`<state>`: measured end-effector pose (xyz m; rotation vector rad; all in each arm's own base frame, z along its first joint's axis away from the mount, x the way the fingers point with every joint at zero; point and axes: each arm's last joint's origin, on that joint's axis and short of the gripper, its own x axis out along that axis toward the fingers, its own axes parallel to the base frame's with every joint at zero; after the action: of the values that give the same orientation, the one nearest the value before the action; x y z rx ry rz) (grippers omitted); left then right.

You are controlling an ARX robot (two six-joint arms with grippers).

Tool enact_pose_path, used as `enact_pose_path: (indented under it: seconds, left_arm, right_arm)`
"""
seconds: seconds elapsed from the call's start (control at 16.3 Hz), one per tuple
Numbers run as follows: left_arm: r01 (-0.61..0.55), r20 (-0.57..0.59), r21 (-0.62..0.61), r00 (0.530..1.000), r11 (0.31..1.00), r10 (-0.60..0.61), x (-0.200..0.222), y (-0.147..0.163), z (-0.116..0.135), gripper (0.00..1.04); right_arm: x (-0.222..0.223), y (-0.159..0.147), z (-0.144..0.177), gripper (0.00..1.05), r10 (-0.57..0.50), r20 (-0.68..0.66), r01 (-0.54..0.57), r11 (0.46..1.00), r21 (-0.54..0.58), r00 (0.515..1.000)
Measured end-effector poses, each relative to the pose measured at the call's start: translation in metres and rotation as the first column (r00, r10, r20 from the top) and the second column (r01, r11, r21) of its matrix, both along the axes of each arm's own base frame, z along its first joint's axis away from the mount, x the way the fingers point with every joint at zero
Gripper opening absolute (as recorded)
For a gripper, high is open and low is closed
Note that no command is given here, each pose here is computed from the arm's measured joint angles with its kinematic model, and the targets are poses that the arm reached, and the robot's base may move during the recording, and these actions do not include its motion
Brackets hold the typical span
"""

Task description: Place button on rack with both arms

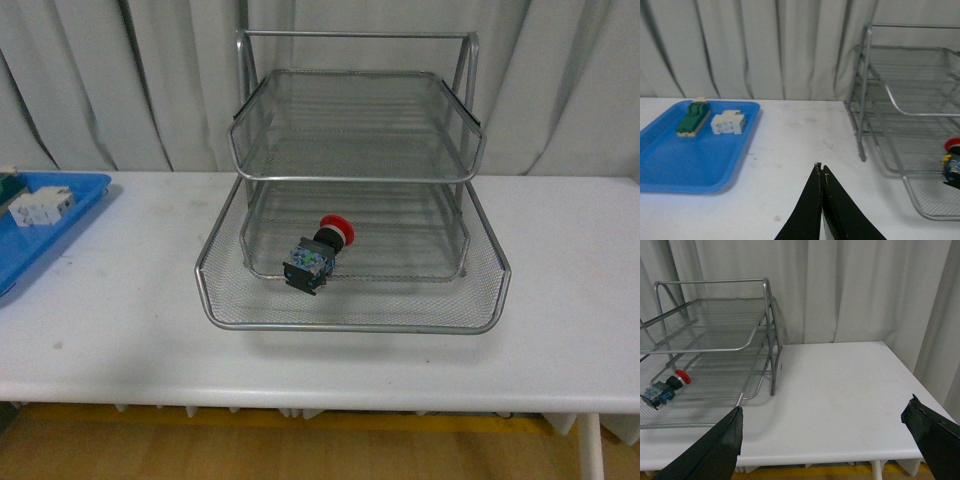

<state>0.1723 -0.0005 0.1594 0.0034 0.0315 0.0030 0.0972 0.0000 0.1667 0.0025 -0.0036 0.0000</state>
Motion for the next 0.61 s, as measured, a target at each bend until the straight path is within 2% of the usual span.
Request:
enact_pose_path:
  seconds: [0.61]
  left_arm:
    - [0.002, 0.032, -0.001, 0.999, 1.000, -0.002, -0.042, 0.000, 0.008, 0.02]
  right_arm:
    - [0.000, 0.000, 0.000, 0.98, 0.000, 0.000, 0.000, 1.000, 0.000, 1.000]
